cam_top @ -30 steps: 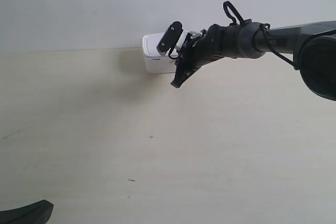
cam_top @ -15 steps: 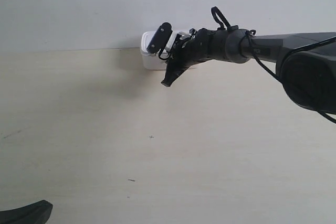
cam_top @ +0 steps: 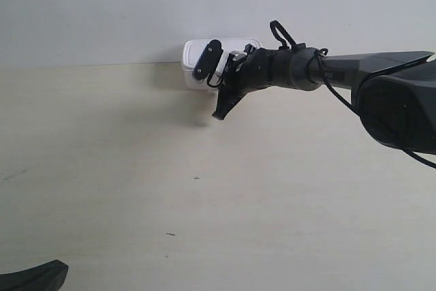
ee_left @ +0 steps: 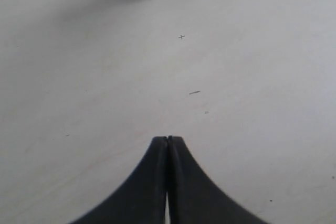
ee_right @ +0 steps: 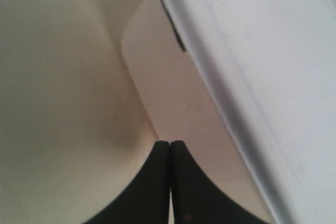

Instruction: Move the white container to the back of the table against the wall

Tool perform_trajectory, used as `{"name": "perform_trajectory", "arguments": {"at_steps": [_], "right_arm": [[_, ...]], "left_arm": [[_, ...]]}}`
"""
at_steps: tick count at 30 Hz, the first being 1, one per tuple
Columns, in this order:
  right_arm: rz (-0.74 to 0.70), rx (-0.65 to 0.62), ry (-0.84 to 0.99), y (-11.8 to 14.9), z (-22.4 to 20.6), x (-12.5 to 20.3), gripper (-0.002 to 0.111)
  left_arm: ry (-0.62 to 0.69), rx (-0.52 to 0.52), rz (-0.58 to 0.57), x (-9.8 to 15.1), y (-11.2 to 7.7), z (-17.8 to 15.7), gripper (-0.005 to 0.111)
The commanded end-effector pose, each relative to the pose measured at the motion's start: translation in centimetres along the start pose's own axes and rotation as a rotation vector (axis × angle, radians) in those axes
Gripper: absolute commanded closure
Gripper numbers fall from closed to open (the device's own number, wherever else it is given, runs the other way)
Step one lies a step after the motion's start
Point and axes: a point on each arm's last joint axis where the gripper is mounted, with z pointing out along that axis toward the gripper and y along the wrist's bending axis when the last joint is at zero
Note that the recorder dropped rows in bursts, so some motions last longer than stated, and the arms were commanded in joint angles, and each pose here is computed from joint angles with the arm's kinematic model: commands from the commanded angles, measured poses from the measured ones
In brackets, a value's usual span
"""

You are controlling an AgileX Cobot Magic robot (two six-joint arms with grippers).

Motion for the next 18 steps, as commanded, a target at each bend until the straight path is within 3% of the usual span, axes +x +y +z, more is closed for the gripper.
{"name": "perform_trajectory", "arguments": {"at_steps": [1,18], "right_arm": [[-0.013,0.049,-0.037,-0.79,-0.33,-0.94,0.108],[-0.017,0.062,-0.042,-0.97,-0.34,-0.93,0.108]], "left_arm": [[-0.008,-0.011,0.004,-0.04,0.2,-0.08,0.107],[-0.006,-0.012,0.001,-0.02,0.21,-0.08,0.107]]}}
